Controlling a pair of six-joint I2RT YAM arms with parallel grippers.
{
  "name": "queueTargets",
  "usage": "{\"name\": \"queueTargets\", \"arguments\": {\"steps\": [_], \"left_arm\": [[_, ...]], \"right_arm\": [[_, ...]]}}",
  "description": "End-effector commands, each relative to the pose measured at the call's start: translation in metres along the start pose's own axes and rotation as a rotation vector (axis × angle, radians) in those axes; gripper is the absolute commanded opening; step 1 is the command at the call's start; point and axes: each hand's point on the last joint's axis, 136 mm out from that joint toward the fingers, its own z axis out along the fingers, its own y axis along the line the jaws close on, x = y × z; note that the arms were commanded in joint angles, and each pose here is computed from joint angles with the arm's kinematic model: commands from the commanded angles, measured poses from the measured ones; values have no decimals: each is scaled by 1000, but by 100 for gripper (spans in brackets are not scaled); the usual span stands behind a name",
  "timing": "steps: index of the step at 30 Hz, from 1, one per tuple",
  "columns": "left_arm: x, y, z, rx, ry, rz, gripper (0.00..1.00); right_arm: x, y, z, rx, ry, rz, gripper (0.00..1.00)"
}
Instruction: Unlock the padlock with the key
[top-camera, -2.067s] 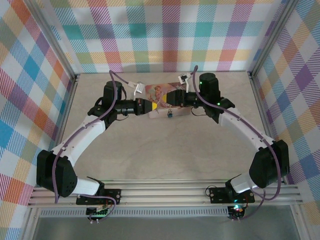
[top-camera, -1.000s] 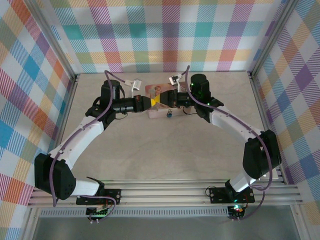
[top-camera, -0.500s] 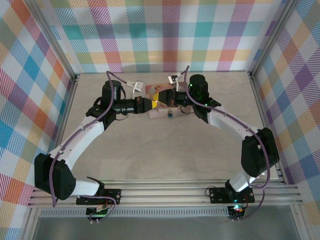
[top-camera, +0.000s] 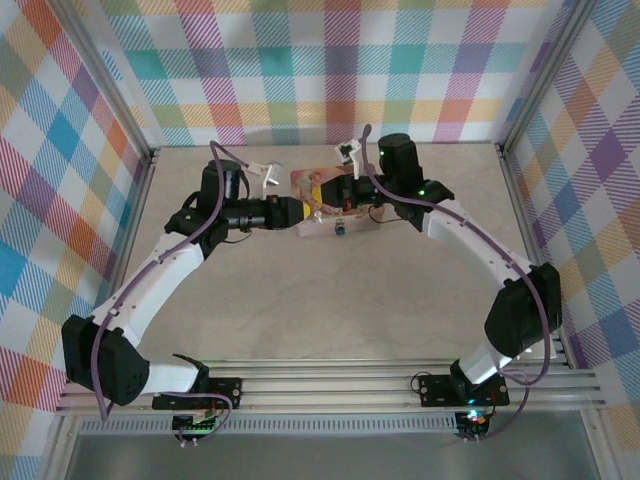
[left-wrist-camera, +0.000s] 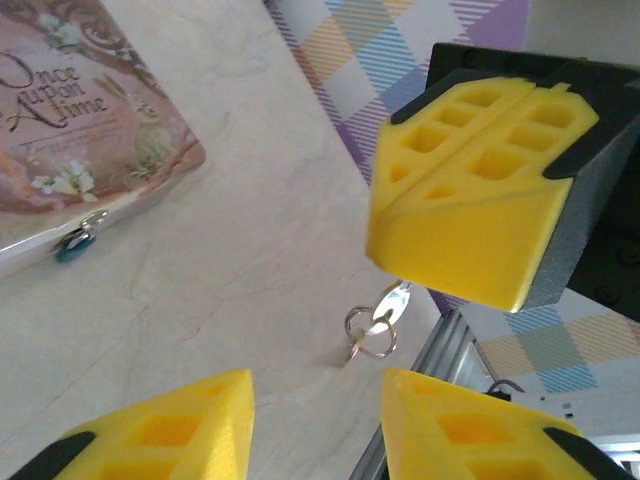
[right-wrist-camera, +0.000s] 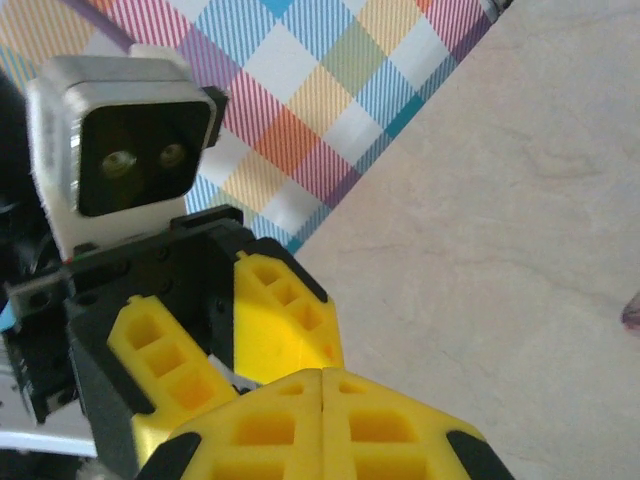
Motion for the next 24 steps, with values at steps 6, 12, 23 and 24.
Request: {"name": "queueTargets", "arguments": {"steps": [6, 12, 23, 24], "left_arm": [[-18, -52, -13, 273, -117, 94, 33], [-21, -54, -11, 295, -130, 74, 29], [-17, -44, -2, 302, -125, 24, 39], [-16, -43, -1, 302, -117, 19, 39]], "right_arm": [[4, 23, -13, -53, 31, -124, 0], [-2, 29, -12, -103, -9, -111, 0], [-8, 30, -13, -125, -29, -92, 0], [-8, 31, -13, -125, -31, -91, 0]]}}
